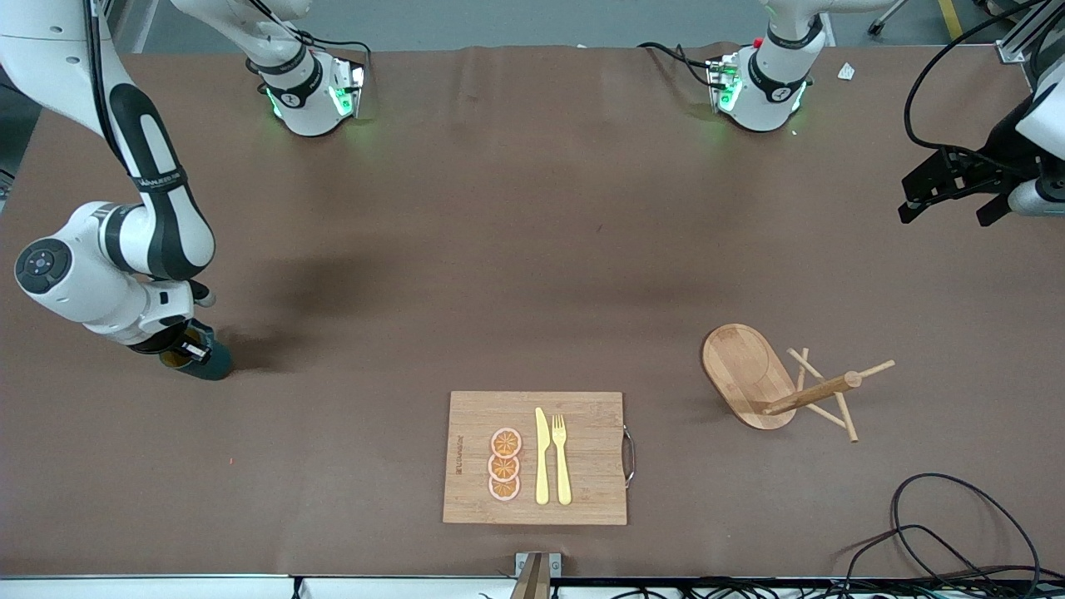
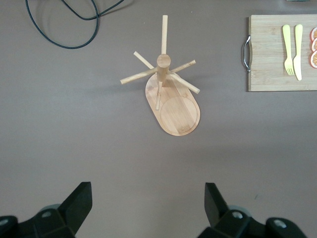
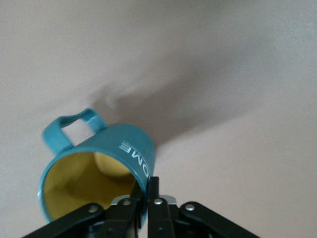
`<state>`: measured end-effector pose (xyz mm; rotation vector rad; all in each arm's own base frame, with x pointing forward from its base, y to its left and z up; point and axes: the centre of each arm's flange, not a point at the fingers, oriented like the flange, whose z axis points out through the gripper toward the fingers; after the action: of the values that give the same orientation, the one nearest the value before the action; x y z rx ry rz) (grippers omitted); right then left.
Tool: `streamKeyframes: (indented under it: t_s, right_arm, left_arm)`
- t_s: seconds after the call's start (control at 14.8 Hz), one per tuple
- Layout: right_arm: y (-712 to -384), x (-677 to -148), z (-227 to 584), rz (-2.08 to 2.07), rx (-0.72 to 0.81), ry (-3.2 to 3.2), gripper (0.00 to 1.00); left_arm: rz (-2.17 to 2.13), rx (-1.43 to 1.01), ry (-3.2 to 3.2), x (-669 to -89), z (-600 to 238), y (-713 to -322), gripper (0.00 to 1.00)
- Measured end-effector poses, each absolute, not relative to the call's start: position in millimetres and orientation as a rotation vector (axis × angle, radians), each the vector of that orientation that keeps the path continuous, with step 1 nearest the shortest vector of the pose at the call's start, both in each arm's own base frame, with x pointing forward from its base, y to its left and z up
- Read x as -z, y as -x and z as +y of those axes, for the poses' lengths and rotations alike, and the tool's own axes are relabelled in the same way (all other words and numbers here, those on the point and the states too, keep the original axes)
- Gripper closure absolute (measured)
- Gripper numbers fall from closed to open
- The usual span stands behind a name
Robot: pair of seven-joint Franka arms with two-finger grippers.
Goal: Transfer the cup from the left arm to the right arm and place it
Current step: 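Carry the teal mug with the right gripper away from the board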
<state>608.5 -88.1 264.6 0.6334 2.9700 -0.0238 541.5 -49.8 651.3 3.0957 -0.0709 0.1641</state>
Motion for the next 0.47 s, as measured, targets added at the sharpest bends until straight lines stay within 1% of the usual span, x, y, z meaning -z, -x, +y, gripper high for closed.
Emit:
streamKeyframes:
  t_s: [0.34, 0.41, 0.47]
  right_arm:
    - [-608.4, -264.6, -88.1, 2.969, 0.023, -0.641, 0.37]
    - [-608.2, -264.4, -88.1, 2.968, 0.022, -0.655, 0.30]
    - [-607.7, -264.0, -88.0, 2.968, 0.021, -0.679, 0.17]
  left_arm:
    - [-0.071, -0.164, -3.096, -651.3, -49.8, -541.6, 0.00]
    - [-0.071, -0.164, -3.096, -651.3, -49.8, -541.6, 0.00]
    - [-0.071, -0.165, -3.096, -651.3, -49.8, -541.6, 0.00]
